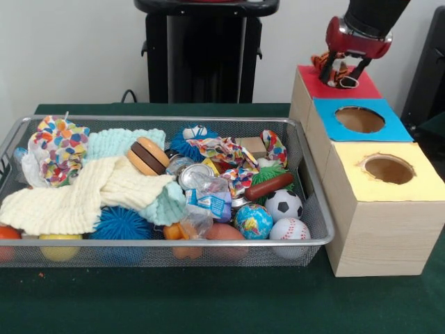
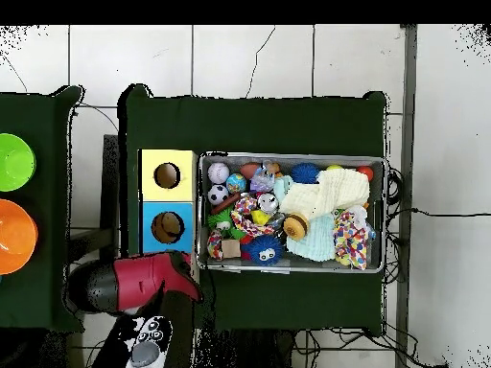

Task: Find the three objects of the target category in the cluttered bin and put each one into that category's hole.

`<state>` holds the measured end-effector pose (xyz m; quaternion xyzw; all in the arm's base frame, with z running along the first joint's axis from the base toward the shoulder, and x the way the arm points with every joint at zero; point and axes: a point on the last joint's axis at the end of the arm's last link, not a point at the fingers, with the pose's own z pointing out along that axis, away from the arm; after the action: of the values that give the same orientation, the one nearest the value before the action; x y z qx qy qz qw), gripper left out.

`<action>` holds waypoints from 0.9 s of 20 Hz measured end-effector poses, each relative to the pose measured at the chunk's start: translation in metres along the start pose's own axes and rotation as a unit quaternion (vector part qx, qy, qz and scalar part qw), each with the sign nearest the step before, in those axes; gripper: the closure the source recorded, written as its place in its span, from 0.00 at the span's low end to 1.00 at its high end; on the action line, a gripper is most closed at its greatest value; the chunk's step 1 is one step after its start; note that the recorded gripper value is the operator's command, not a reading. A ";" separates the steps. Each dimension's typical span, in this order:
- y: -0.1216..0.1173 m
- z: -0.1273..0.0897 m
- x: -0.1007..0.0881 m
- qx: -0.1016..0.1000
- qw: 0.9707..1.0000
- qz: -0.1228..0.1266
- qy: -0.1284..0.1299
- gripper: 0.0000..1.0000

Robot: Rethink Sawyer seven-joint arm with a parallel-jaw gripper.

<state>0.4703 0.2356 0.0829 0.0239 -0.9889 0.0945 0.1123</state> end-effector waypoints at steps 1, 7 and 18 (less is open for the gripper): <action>-0.002 0.002 -0.003 0.002 1.000 0.002 0.000 0.00; 0.002 0.004 -0.009 0.011 1.000 0.000 0.016 0.00; 0.004 -0.004 -0.019 0.020 0.999 -0.002 0.040 0.00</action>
<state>0.4888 0.2402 0.0814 0.0238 -0.9815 0.1149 0.1512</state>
